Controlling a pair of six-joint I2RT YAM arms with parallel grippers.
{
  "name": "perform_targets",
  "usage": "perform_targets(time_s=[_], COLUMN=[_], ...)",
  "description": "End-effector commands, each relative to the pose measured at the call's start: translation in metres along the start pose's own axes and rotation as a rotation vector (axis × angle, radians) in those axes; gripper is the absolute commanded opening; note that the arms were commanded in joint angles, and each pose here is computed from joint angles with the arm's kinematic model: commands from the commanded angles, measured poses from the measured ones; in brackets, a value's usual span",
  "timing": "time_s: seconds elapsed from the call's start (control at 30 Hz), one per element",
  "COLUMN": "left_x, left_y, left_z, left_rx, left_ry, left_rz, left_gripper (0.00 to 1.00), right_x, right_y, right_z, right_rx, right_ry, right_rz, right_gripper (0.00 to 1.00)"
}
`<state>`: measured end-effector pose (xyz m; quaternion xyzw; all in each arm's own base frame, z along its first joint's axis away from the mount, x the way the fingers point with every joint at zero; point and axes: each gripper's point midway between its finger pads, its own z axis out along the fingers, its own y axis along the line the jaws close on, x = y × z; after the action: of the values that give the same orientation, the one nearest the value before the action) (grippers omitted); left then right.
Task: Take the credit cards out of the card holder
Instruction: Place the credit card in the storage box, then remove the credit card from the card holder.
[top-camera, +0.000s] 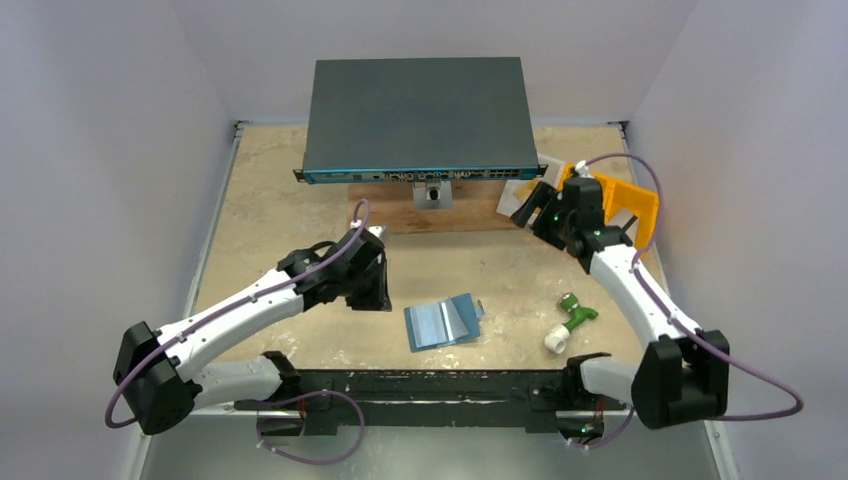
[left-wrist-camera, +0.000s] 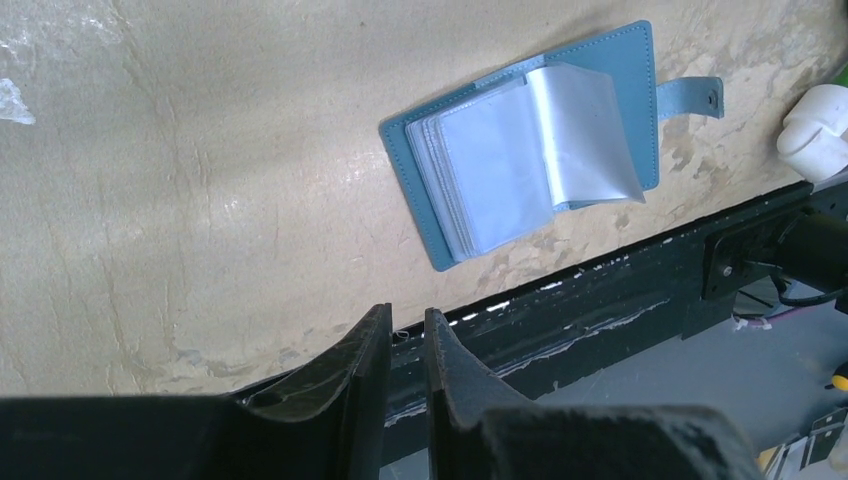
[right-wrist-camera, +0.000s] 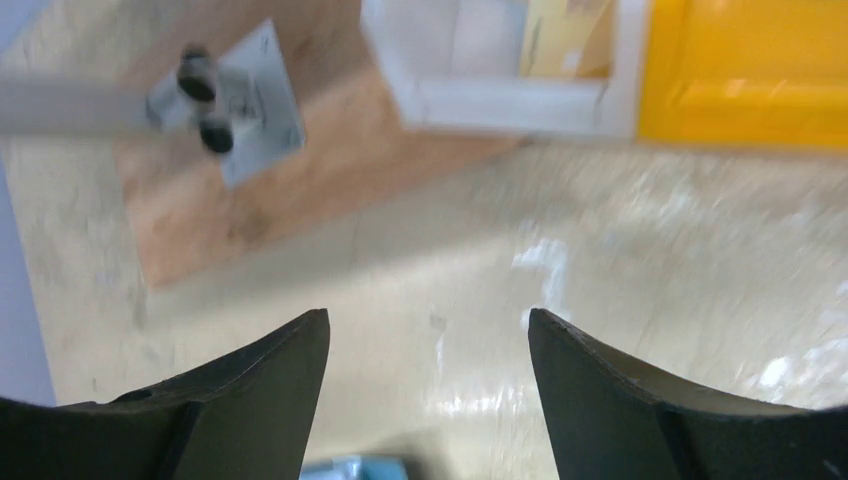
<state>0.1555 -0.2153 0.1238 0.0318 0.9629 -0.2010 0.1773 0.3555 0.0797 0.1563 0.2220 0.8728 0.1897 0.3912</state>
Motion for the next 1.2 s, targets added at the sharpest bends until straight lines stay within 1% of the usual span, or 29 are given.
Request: perform_targets(time_s=[0.0,0.13,0.23,0.47,0.77,0.93,1.07,1.17], left_x=[-0.007,-0.005,-0.003,0.001,0.006,0.007,0.008,0.01], left_y=[0.0,-0.001,0.001,0.006,0.01,0.012,0.013,0.014], left_z=[0.008,0.015,0.02,0.026,0.033,0.035,0.036,0.036], left_rx=[0.0,0.0,-0.009,-0.029,-0.044,-0.047,-0.051,-0.052], left_ry=[-0.027,-0.017,-0.009,0.0,0.018,0.022,0.024,0.025], left_rz=[-0.037,-0.063,-0.077,-0.099,-0.116,-0.125,-0.129,-0.134], left_gripper=[0.18,0.18,0.18,0.18,0.18,0.18,0.18,0.18], right_x=[0.058,0.103,0.13,0.167,0.224,0.255,0.279,0.286], right_y=[0.016,0.028,0.034,0.059,0.09,0.104,0.106,0.103], right_z=[-0.024,-0.044,-0.055,-0.08,-0.097,-0.096,-0.083,-0.072], right_rx=[-0.057,-0.118,-0.132,-0.203,-0.262,-0.272,-0.246,-0.213], right_ry=[0.082,0.136,0.181,0.226,0.269,0.298,0.333,0.332], right_rz=[-0.058,-0.087,-0.126,-0.209,-0.347,-0.434,-0.49,-0.508], right_gripper=[0.73,0.72,0.72,0.65,0.62,0.6,0.6,0.6])
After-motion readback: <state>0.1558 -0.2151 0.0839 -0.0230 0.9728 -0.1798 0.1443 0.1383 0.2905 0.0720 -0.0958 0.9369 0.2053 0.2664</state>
